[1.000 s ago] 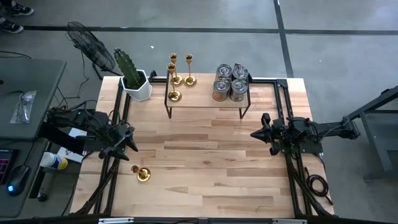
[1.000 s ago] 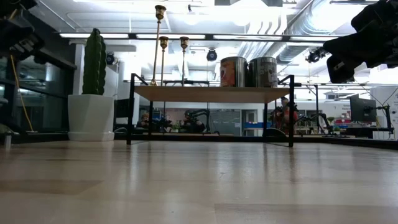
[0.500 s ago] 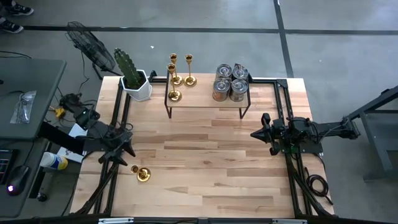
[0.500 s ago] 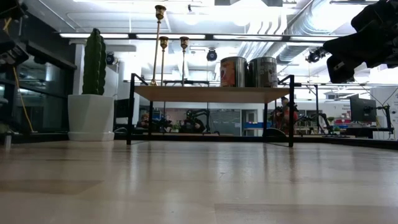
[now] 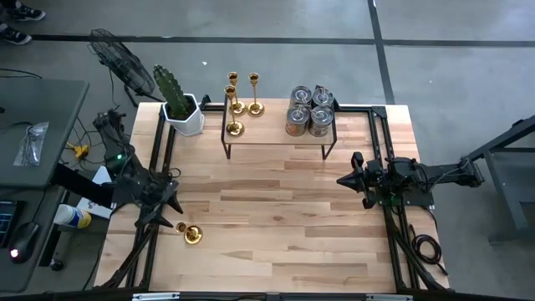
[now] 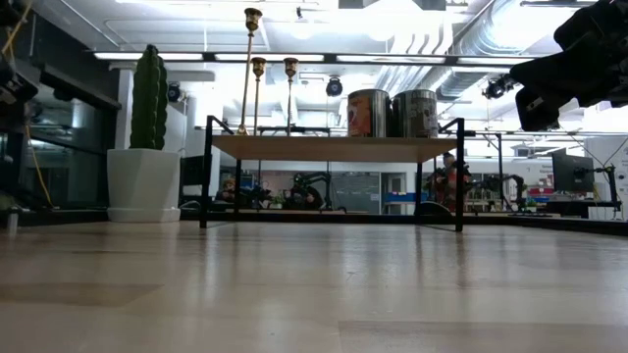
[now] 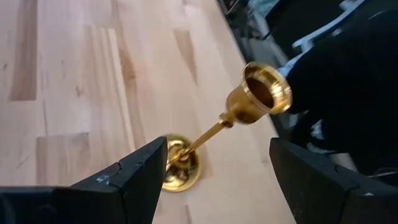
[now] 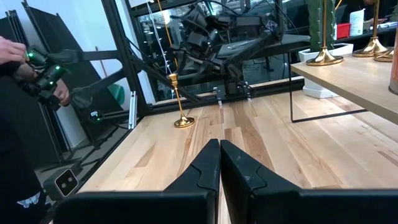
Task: Pick & Place candle stick holders
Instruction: Align the gold candle holder with the other gold candle holder on the shelf
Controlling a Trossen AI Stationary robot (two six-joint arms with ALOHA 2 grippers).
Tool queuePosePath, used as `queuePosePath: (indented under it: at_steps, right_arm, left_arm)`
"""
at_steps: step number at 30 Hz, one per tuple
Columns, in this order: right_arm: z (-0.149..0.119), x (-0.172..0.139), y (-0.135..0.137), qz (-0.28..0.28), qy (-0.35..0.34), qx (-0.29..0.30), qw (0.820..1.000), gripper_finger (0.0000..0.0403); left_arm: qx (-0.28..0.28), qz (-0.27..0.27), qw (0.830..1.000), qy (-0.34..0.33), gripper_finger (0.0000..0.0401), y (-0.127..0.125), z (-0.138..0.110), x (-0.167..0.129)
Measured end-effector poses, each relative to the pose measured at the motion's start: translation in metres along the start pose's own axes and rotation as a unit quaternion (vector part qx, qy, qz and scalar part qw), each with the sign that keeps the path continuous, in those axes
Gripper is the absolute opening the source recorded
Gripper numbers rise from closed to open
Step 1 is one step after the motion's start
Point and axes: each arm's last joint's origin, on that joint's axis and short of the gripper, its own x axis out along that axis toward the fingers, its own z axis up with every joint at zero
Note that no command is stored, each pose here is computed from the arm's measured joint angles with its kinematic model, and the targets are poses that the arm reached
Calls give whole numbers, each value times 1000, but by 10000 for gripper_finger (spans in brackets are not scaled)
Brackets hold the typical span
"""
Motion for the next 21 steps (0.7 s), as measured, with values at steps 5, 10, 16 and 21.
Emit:
queuePosePath:
  at_steps: [5,10,16,21]
  right_arm:
    - [0,0,0,0,0,0,1000,4]
    - [0,0,0,0,0,0,1000,4]
    - [0,0,0,0,0,0,1000,4]
    - [0,0,0,0,0,0,1000,4]
  left_arm:
    - [10,34,999,7,277,-6,-3,9]
    - [25,49,998,17,277,-15,-6,19]
    - [34,61,997,38,277,-26,-13,32]
    - [51,87,995,5,277,-34,-15,42]
